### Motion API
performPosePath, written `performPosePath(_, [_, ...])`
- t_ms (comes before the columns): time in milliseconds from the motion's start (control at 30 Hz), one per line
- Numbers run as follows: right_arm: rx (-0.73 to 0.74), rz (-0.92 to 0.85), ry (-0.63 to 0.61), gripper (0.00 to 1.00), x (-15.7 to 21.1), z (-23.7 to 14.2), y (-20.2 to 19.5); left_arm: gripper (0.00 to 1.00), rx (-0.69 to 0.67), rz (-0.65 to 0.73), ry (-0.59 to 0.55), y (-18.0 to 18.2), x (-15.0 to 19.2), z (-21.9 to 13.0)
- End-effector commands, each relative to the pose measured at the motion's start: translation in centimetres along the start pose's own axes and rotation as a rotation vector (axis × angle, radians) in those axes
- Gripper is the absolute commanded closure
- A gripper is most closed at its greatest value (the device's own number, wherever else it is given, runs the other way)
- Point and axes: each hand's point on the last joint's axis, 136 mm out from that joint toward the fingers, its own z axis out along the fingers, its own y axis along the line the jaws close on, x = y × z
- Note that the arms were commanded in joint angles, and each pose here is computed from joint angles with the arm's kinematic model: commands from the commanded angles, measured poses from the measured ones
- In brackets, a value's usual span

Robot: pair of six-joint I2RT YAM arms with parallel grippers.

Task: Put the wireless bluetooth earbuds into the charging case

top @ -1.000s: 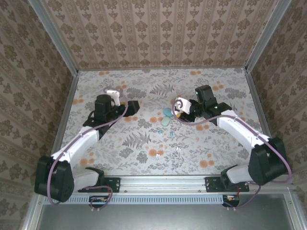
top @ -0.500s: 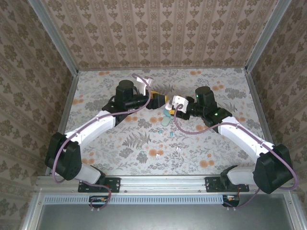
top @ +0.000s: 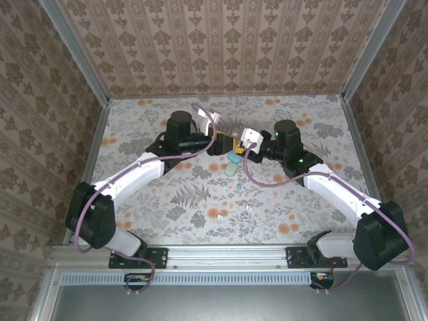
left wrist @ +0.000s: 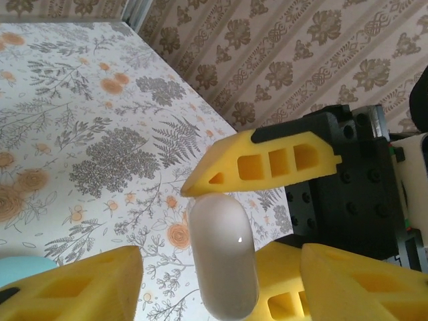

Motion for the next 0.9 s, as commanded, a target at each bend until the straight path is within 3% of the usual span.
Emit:
performPosePath(0, [0.033, -0.007, -0.043, 0.62, -1.4, -0.5, -0.6, 0.41, 0.035, 0.030, 0.025, -0.9, -0.1, 0.4])
performPosePath(233, [0.031, -0.010, -0.046, 0.62, -1.6, -0.5, -0.5, 0.54, 0.041, 0.031, 0.025, -0.9, -0.3, 0.7])
performPosePath(633, [0.027, -0.027, -0.064, 0.61, -2.3, -0.5, -0.4, 0.59, 0.046, 0.019, 0.042, -0.7, 0.1, 1.1])
performPosePath(867, [0.026, -0.032, -0.066, 0.60, -2.4, -0.5, -0.3, 0.72, 0.049, 0.030, 0.040, -0.8, -0.1, 1.1])
